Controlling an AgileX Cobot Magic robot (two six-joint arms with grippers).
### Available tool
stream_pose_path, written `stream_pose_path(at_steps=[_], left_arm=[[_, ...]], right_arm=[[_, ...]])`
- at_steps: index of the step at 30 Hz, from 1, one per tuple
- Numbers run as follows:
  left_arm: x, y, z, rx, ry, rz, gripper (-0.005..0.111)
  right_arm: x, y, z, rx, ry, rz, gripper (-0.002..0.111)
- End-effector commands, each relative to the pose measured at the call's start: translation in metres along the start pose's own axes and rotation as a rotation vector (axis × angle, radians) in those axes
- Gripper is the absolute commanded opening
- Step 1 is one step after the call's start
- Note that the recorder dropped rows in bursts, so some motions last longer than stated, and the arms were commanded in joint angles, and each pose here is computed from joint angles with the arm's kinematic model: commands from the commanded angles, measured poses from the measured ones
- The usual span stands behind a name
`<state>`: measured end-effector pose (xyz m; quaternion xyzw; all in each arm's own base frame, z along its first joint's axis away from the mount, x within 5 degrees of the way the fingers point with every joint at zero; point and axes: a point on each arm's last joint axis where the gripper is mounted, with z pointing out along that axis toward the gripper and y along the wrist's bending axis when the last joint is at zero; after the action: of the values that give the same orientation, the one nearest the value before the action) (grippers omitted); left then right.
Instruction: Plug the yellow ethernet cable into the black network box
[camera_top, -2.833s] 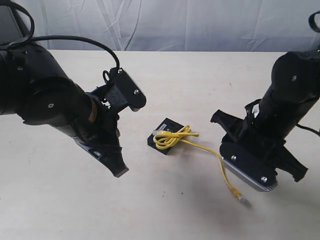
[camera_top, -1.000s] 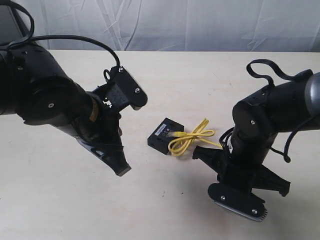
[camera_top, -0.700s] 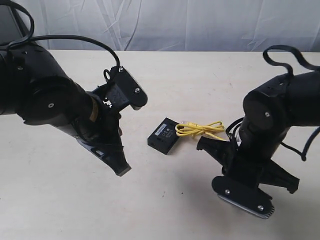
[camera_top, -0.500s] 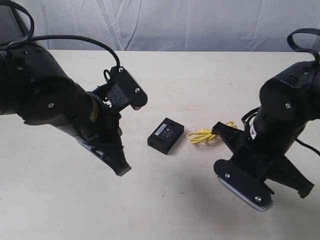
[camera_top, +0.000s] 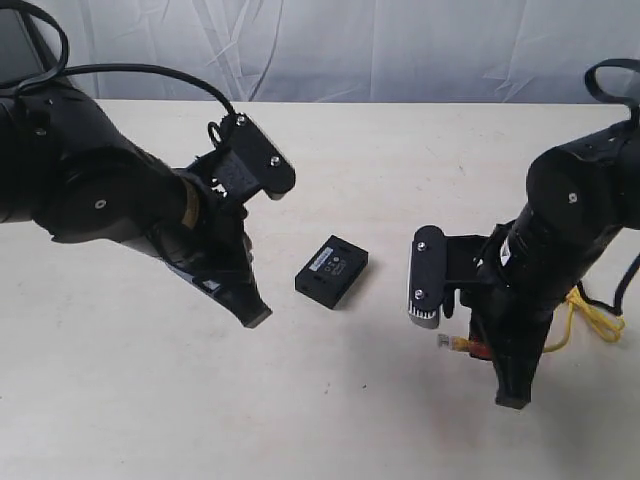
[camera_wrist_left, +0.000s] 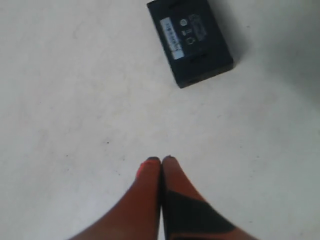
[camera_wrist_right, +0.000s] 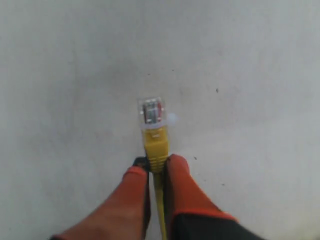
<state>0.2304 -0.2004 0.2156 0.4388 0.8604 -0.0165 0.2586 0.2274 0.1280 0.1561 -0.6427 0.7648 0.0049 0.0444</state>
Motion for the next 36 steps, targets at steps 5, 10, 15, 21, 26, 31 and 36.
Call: stream_pose_path(at_steps=[5,10,15,21,26,31,36], left_arm=[[0.02,0.046,0.025,-0.001,0.111,-0.176,0.0],[0.018,0.059,0.041,0.146,0.15,-0.238,0.0],[0.0,0.069,0.062,0.146,0.122,-0.24,0.0],[-0.02,0.083,0.092,0.16,0.144,-0.228,0.0],[-0.034,0.09,0.115,0.174,0.152,-0.229,0.0],[-0.045,0.091,0.127,0.211,0.119,-0.219,0.0],[-0.052,0.093,0.132,0.231,0.111,-0.217,0.0]], right_arm=[[-0.01,-0.047,0.015,-0.098,0.019,0.274,-0.001],[-0.008,-0.071,0.022,-0.22,-0.042,0.279,-0.001],[-0.024,-0.092,0.018,-0.26,-0.093,0.335,-0.001],[-0.033,-0.098,0.021,-0.273,-0.104,0.36,-0.001],[-0.038,-0.104,0.029,-0.234,-0.154,0.397,-0.001],[-0.038,-0.105,0.033,-0.24,-0.155,0.404,-0.001],[-0.04,-0.101,0.035,-0.269,-0.145,0.402,-0.001]])
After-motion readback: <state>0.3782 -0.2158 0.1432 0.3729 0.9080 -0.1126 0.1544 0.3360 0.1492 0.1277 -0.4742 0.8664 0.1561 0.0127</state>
